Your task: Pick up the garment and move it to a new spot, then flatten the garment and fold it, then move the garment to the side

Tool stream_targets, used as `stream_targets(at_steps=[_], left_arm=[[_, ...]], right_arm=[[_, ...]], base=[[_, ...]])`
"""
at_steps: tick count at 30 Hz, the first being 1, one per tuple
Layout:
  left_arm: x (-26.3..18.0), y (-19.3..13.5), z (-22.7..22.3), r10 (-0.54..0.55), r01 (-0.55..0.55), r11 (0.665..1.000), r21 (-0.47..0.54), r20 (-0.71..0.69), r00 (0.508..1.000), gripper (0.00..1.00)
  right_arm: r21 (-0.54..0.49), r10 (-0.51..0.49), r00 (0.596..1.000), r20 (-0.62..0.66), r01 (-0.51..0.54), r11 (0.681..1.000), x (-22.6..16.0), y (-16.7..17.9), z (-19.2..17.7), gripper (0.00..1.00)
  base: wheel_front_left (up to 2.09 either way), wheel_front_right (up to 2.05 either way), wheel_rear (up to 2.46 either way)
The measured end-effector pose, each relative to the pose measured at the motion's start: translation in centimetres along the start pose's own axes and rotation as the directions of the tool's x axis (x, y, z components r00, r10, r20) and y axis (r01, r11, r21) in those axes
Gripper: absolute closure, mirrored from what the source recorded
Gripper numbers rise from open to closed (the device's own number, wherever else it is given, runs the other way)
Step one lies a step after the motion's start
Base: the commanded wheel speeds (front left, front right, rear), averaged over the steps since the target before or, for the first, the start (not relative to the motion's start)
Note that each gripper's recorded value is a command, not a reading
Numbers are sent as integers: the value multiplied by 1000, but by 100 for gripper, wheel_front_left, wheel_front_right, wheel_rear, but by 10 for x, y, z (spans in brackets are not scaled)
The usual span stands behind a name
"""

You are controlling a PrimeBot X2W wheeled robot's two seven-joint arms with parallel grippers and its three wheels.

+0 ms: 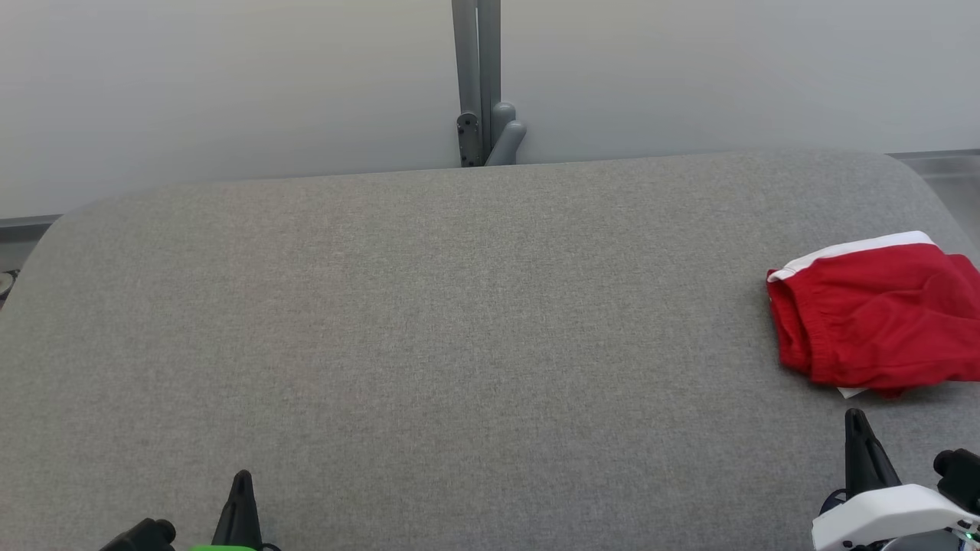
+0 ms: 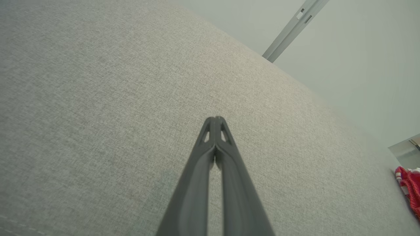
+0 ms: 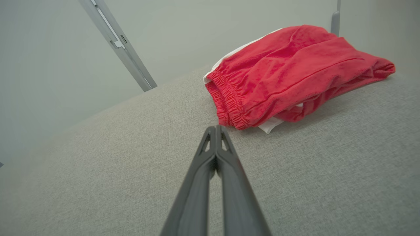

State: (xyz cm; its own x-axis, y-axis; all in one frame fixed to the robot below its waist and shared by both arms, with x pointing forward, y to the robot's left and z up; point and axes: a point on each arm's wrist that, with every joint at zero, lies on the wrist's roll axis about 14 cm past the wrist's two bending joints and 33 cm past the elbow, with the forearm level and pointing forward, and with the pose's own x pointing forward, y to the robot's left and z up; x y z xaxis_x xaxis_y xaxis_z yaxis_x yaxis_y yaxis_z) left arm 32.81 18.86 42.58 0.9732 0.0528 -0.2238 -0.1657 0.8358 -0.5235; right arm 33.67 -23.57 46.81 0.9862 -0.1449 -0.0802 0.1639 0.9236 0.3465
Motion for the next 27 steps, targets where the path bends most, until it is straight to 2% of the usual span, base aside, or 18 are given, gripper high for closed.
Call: stream_targets(at_steps=[12,27], left_arm=[[8,-4,11,-1,3,986,-169,11,1000,100],[17,-11,23,-22,30,936,-350,26,999,100]], right_arm=[[204,-1,1000,-4,2,979,7,5,3,100],[419,12,1000,-13,-6,908,16,12,6,100]], base=[[0,0,0],[0,0,0]])
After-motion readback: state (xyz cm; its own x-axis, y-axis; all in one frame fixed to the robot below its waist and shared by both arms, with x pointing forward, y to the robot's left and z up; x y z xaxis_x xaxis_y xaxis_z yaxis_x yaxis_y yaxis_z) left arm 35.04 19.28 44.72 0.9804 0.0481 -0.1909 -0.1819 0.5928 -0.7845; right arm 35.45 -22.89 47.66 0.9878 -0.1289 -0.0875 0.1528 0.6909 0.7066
